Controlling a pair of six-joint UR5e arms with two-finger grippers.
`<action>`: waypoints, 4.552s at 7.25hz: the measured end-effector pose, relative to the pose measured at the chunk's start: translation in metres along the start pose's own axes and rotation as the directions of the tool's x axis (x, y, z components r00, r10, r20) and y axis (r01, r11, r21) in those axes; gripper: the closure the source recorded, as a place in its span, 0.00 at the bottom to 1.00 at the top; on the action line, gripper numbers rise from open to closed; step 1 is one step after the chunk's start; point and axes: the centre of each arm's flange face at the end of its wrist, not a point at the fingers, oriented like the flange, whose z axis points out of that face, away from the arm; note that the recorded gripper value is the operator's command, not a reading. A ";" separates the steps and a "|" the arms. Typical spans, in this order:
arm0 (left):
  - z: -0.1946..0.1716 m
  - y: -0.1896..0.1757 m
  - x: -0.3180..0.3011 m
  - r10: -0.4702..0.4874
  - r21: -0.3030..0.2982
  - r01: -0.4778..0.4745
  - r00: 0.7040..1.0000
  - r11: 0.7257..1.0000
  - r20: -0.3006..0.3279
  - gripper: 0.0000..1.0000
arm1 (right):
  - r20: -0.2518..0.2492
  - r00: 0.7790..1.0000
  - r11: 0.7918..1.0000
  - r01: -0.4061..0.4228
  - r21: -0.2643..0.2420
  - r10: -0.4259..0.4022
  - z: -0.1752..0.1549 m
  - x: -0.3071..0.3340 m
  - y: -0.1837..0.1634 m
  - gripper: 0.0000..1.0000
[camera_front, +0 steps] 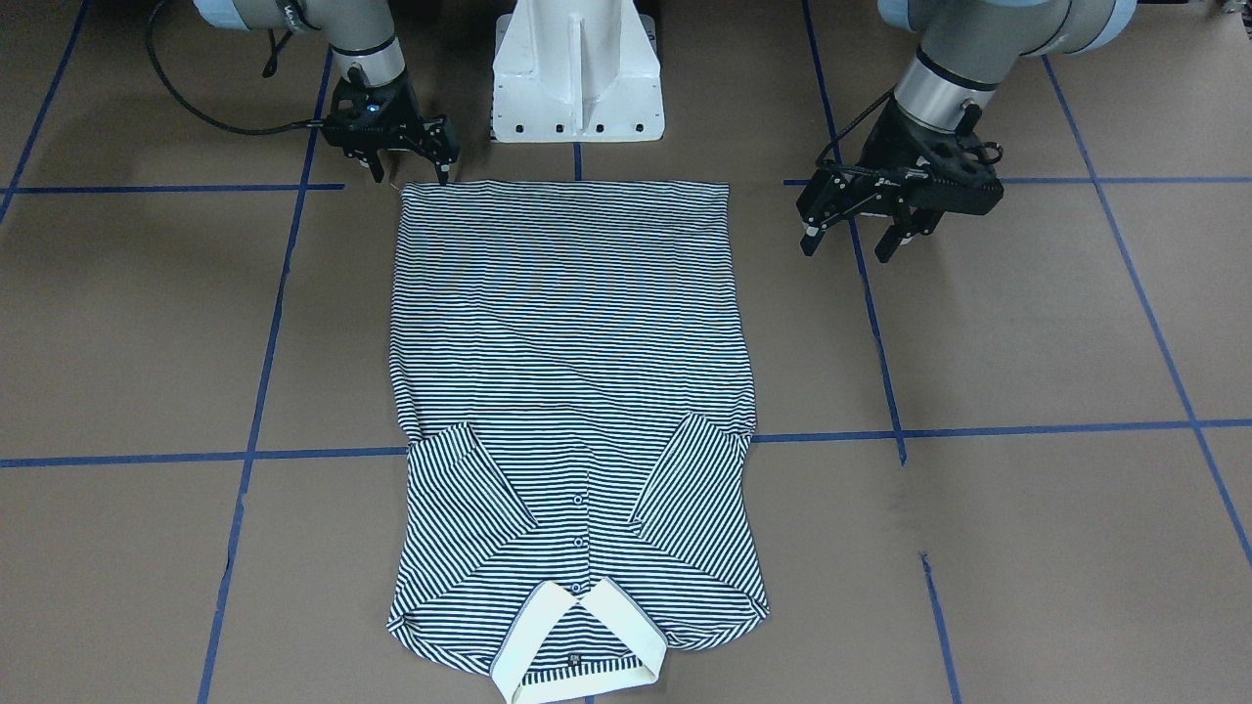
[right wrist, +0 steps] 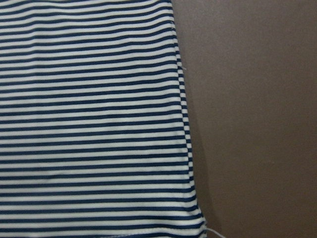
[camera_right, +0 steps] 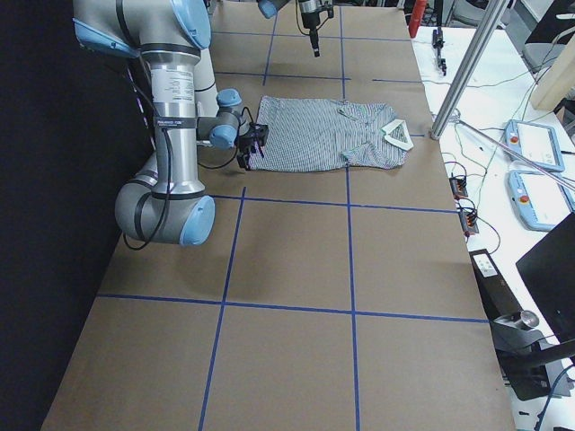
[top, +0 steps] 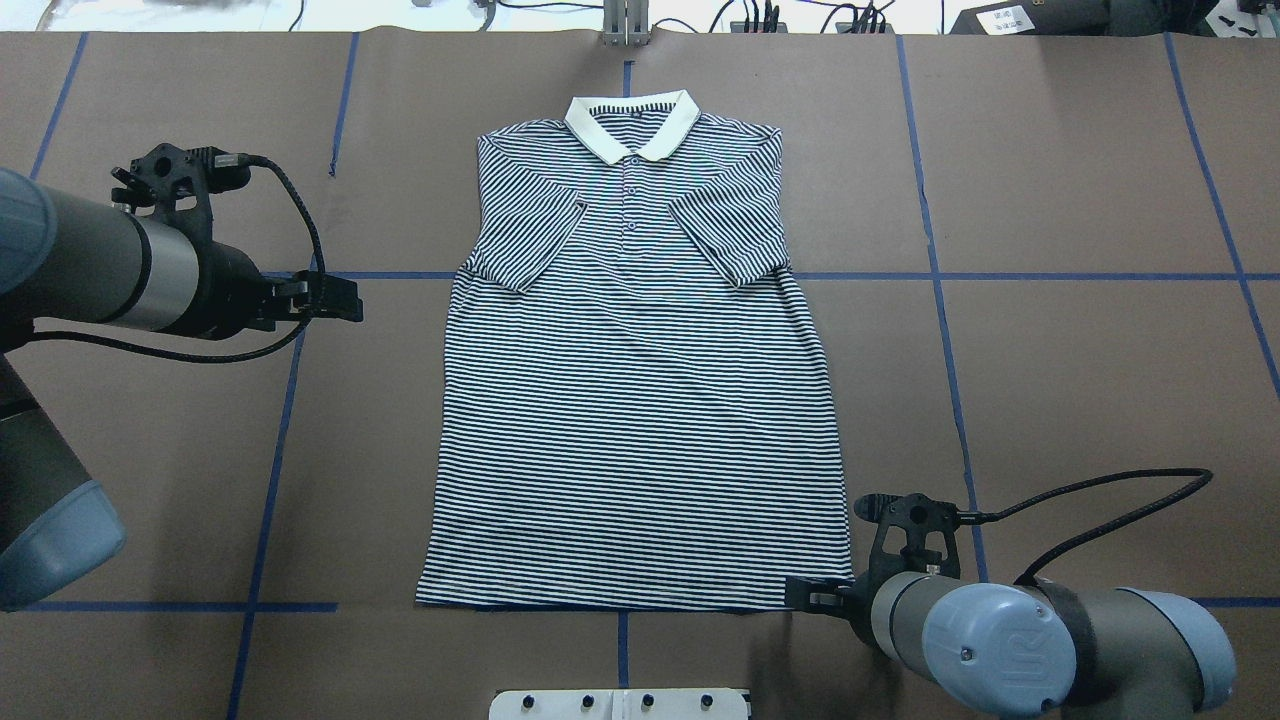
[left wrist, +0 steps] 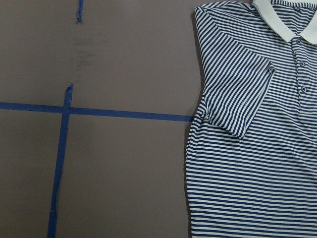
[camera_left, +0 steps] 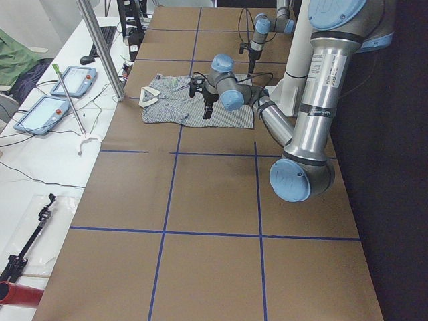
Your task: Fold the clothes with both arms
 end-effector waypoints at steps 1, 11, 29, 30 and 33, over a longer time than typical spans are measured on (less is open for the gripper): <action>0.001 0.000 0.000 -0.001 -0.003 0.001 1.000 1.000 0.002 0.00 | -0.005 1.000 1.000 0.002 0.001 -0.002 0.002 0.000 -0.001 0.00; 0.003 0.000 0.002 0.002 -0.005 -0.002 1.000 1.000 0.001 0.00 | -0.031 0.999 1.000 -0.008 -0.007 0.008 0.014 0.004 -0.009 1.00; 0.141 0.254 0.086 -0.361 -0.099 0.395 0.898 0.913 0.254 0.17 | 0.048 0.997 0.998 -0.059 0.004 0.058 -0.024 -0.012 -0.042 1.00; 0.138 0.252 0.088 -0.362 -0.100 0.395 0.899 0.913 0.248 0.19 | 0.048 0.997 0.998 -0.059 0.004 0.059 -0.024 -0.012 -0.042 1.00; 0.136 0.251 0.089 -0.362 -0.097 0.396 0.897 0.913 0.254 0.58 | 0.048 0.997 0.998 -0.059 0.004 0.059 -0.024 -0.012 -0.043 1.00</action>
